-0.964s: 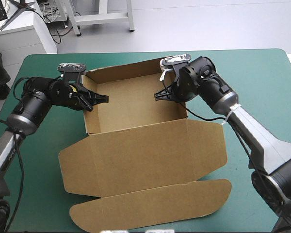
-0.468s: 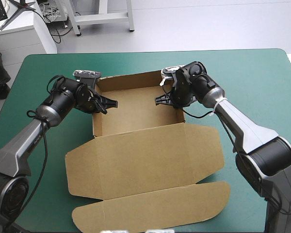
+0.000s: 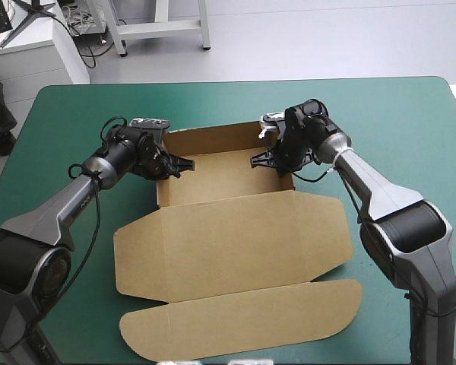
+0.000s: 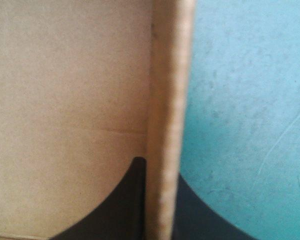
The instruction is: Fold the box
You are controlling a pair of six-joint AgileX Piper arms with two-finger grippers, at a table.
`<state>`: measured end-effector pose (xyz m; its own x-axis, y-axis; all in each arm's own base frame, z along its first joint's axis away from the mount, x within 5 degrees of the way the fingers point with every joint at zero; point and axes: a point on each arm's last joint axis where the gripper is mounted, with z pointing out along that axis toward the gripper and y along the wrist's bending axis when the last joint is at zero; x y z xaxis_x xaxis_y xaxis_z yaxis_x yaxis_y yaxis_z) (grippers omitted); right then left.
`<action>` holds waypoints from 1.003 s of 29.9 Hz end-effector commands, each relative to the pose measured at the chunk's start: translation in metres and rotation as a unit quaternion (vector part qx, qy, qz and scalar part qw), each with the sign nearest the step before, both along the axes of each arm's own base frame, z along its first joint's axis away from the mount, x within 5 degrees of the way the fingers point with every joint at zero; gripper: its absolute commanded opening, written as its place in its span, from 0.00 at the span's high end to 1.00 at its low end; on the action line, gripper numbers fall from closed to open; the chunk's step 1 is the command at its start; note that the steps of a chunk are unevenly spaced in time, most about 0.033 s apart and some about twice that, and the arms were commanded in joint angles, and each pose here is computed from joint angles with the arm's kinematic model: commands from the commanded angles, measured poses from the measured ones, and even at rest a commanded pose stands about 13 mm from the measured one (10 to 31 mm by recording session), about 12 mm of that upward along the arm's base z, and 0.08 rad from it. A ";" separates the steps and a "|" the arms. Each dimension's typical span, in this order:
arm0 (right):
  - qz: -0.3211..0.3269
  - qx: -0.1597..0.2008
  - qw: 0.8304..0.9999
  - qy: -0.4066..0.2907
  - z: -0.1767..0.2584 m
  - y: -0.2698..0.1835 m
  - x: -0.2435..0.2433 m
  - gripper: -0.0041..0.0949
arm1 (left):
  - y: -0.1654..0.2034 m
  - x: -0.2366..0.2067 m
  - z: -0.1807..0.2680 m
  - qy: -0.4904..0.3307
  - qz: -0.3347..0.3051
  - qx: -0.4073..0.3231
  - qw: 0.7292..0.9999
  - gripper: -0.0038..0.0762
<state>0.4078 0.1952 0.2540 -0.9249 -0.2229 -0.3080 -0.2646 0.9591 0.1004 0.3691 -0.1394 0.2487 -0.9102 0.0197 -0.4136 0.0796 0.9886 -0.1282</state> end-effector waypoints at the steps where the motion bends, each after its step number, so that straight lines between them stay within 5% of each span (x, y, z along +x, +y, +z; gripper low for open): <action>1: 0.009 0.061 0.996 -0.066 0.024 0.011 0.005 0.97 | -0.020 -0.004 0.003 -0.007 -0.026 -0.042 0.999 0.96; 8: 0.017 0.038 0.997 -0.069 0.031 0.008 0.006 0.96 | -0.023 -0.005 0.003 -0.003 -0.043 -0.049 0.998 0.90; 12: 0.038 0.000 0.997 -0.060 0.038 0.002 0.003 0.83 | -0.026 -0.007 0.004 0.003 -0.050 -0.064 0.997 0.66; 16: 0.034 0.003 0.998 -0.060 0.051 -0.001 0.004 0.64 | -0.025 -0.007 0.010 0.014 -0.052 -0.064 0.997 0.47; 19: 0.034 -0.013 0.997 -0.061 0.061 -0.006 0.003 0.55 | -0.026 -0.006 0.018 0.016 -0.050 -0.066 0.996 0.46; 30: 0.046 -0.018 0.995 -0.083 0.078 -0.008 0.001 0.55 | -0.028 -0.003 0.053 0.008 -0.063 -0.065 0.996 0.46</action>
<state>0.4214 0.1917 0.2893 -0.8800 -0.3141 -0.3563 -0.3368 0.9416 0.0019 0.3714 -0.1611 0.2635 -0.9405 0.1135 -0.3202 0.1823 0.9640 -0.1936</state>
